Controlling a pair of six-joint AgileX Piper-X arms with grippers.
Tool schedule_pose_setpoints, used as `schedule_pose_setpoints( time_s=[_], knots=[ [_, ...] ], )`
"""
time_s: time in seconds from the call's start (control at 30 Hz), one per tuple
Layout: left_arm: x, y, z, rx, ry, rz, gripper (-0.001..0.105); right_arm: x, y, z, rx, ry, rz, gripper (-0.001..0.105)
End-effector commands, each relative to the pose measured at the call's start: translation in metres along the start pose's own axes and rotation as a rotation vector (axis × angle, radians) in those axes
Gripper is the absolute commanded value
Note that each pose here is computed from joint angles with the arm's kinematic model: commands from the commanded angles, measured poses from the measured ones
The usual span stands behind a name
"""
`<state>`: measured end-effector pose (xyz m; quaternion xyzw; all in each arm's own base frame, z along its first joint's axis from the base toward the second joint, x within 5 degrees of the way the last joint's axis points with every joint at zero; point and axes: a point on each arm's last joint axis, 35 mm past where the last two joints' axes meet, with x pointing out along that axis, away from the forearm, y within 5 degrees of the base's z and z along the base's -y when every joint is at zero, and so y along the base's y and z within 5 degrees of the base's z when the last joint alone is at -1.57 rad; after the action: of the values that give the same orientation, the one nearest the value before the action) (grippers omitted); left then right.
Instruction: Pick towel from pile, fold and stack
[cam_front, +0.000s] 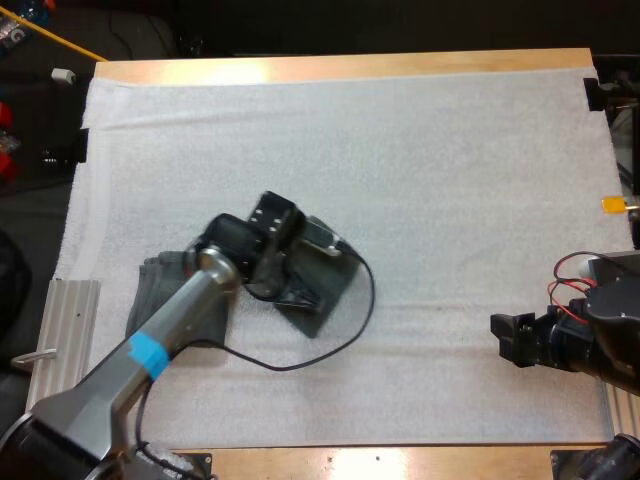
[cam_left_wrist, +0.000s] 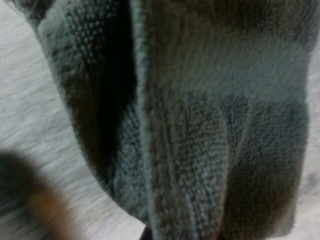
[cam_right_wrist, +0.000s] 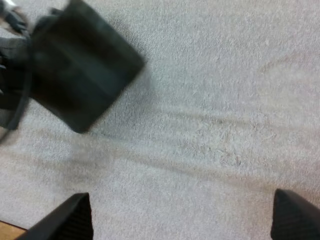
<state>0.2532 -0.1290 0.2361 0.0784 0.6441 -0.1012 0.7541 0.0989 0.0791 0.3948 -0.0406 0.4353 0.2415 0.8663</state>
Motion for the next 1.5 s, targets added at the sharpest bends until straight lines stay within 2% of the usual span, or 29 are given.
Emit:
schedule_pose_setpoints(
  time_s=[0.0,0.17,0.3,0.47,0.67,0.73,0.87,0.97,1.07,1.33,1.4,1.47],
  knots=[
    [-0.007,0.006,-0.001,0.001,-0.012,0.035,0.0,-0.003,0.0,0.0,-0.005,-0.008,-0.004,0.07],
    [-0.025,0.037,-0.008,-0.081,-0.023,0.051,0.0,-0.003,0.0,0.0,-0.033,-0.008,-0.004,0.07],
    [-0.034,0.056,-0.017,-0.108,0.018,0.059,0.0,-0.003,0.0,0.0,-0.042,-0.008,-0.005,0.07],
    [-0.038,0.083,-0.028,-0.193,0.049,0.049,0.0,-0.003,0.0,0.0,-0.042,-0.008,-0.005,0.07],
    [-0.029,0.113,-0.047,-0.293,0.093,0.04,0.0,-0.003,0.0,0.0,-0.042,-0.008,-0.005,0.07],
    [-0.023,0.12,-0.053,-0.291,0.109,0.04,0.0,-0.003,0.0,0.0,-0.042,-0.008,-0.005,0.07],
    [-0.007,0.136,-0.065,-0.364,0.115,0.047,0.0,-0.003,0.0,0.0,-0.042,-0.008,-0.005,0.07],
    [0.0,0.146,-0.07,-0.428,0.098,0.055,0.0,-0.003,0.0,0.0,-0.042,-0.008,-0.005,0.07],
    [0.002,0.153,-0.073,-0.461,0.087,0.061,0.0,-0.003,0.0,0.0,-0.042,-0.008,-0.005,0.07],
    [0.003,0.154,-0.071,-0.442,0.063,0.044,0.001,-0.003,0.0,0.0,-0.042,-0.006,0.004,0.07],
    [0.003,0.154,-0.071,-0.442,0.062,0.049,0.007,-0.003,0.001,0.0,-0.04,-0.004,0.021,0.07],
    [0.003,0.155,-0.071,-0.442,0.061,0.066,0.029,-0.003,0.003,0.001,-0.038,-0.01,0.071,0.07]
  ],
)
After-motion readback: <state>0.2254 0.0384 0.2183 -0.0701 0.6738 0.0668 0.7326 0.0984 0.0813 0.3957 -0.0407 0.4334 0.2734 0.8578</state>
